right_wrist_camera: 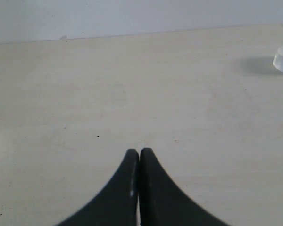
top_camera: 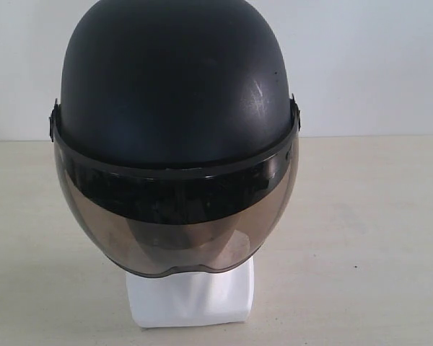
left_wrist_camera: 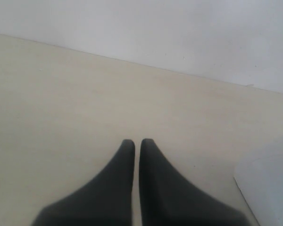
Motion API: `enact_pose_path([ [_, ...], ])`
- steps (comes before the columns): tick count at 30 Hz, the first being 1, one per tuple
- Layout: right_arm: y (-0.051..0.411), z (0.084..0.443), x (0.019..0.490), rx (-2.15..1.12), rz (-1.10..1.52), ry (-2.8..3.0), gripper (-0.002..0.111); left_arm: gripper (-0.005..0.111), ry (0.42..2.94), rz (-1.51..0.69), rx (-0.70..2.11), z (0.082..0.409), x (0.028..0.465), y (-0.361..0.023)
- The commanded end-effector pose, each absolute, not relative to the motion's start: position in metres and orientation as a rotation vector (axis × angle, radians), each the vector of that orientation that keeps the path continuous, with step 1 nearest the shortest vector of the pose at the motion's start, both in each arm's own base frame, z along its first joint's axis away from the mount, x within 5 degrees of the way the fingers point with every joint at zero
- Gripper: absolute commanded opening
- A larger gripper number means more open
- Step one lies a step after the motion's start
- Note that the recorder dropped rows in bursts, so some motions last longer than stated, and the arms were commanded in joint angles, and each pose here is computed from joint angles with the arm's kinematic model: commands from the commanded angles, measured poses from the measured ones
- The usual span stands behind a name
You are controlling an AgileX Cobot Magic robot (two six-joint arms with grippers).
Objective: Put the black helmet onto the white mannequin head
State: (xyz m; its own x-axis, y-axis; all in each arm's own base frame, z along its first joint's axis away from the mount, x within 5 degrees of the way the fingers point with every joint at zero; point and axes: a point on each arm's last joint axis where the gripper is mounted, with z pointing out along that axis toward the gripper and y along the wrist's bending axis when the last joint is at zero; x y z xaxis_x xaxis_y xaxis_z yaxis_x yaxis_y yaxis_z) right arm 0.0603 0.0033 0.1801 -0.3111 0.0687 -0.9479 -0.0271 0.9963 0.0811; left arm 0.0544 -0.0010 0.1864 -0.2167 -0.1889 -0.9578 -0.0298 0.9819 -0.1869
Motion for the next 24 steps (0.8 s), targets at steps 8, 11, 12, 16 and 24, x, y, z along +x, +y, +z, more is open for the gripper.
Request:
enact_pose_path([
  [8, 0.0029, 0.1806, 0.0599, 0.027, 0.086, 1.878, 0.0, 0.004, 1.785, -0.147, -0.162, 0.1855, 0.0543, -0.001],
  [11, 0.0029, 0.1806, 0.0599, 0.027, 0.086, 1.878, 0.0, 0.004, 1.785, -0.147, -0.162, 0.1855, 0.0543, -0.001],
  [12, 0.0029, 0.1806, 0.0599, 0.027, 0.086, 1.878, 0.0, 0.004, 1.785, -0.147, -0.162, 0.1855, 0.0543, -0.001],
  [16, 0.0029, 0.1806, 0.0599, 0.027, 0.086, 1.878, 0.0, 0.004, 1.785, -0.147, -0.162, 0.1855, 0.0543, -0.001],
  [24, 0.0029, 0.1834, 0.0607, 0.026, 0.087, 1.847, 0.0, 0.004, 1.785, -0.147, -0.162, 0.1855, 0.0543, -0.001],
])
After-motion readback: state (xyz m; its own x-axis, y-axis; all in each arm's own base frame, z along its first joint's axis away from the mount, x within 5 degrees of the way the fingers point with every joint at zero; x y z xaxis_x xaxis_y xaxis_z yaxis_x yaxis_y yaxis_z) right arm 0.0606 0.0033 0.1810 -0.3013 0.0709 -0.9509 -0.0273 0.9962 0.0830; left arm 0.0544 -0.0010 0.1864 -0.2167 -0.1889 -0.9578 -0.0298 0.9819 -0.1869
